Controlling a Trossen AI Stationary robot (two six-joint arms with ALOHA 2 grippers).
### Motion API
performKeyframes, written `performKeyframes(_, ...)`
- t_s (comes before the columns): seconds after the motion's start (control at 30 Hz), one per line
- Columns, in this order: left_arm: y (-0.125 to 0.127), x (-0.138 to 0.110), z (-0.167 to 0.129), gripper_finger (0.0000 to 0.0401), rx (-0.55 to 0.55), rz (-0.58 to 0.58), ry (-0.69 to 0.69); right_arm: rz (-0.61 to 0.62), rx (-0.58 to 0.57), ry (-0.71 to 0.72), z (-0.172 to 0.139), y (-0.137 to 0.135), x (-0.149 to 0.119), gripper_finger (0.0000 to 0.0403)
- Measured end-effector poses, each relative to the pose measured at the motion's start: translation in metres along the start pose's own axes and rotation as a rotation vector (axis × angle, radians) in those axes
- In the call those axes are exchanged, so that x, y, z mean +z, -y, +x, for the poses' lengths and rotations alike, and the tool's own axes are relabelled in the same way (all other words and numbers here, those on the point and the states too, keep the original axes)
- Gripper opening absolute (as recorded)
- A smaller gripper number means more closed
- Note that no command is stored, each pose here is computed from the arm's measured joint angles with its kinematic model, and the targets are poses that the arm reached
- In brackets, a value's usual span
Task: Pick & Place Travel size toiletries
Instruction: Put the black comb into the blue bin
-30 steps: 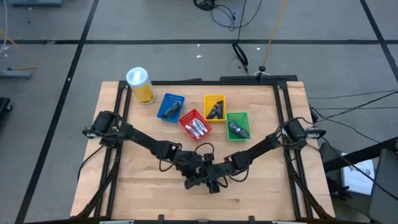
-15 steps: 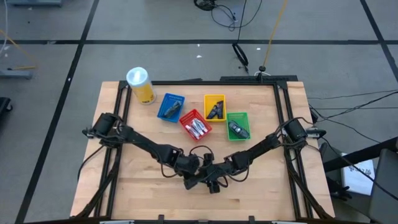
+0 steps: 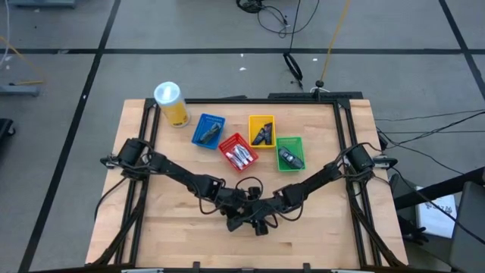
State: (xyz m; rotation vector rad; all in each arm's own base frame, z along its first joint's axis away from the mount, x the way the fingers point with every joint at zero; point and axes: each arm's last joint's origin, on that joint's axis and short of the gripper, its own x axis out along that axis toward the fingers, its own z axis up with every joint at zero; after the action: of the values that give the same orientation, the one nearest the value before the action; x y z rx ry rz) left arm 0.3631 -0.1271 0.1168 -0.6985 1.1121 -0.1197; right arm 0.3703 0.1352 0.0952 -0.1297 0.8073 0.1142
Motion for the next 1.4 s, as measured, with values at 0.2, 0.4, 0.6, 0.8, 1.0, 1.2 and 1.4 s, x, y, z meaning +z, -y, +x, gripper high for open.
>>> performKeyframes(0.2, -0.001, 0.001, 0.0, 0.0175, -0.037, 0.046, -0.026, -0.002, 0.0, 0.01, 0.0, 0.0, 0.001, 0.0247)
performKeyframes(0.4, 0.0, 0.002, 0.0, 0.0175, -0.112, 0.111, -0.066, -0.031, 0.041, 0.018, 0.0, -0.001, 0.002, 0.0247)
performKeyframes(0.6, 0.001, 0.002, 0.0, 0.0175, -0.155, 0.169, -0.09, -0.056, 0.053, 0.028, 0.0, -0.002, 0.002, 0.0247)
performKeyframes(0.8, 0.002, 0.003, 0.001, 0.0175, -0.192, 0.215, -0.081, -0.074, 0.076, 0.048, 0.0, -0.004, 0.004, 0.0247)
performKeyframes(1.0, 0.001, 0.006, 0.0, 0.0175, -0.212, 0.242, -0.07, -0.081, 0.107, 0.07, 0.0, -0.006, 0.006, 0.0233)
performKeyframes(1.2, 0.004, 0.016, -0.005, 0.0175, -0.307, 0.291, -0.043, -0.096, 0.115, 0.068, 0.0, -0.006, -0.003, 0.0183)
performKeyframes(1.4, 0.004, 0.022, -0.009, 0.0175, -0.365, 0.304, -0.037, -0.061, 0.107, 0.067, 0.001, -0.003, -0.007, 0.015)
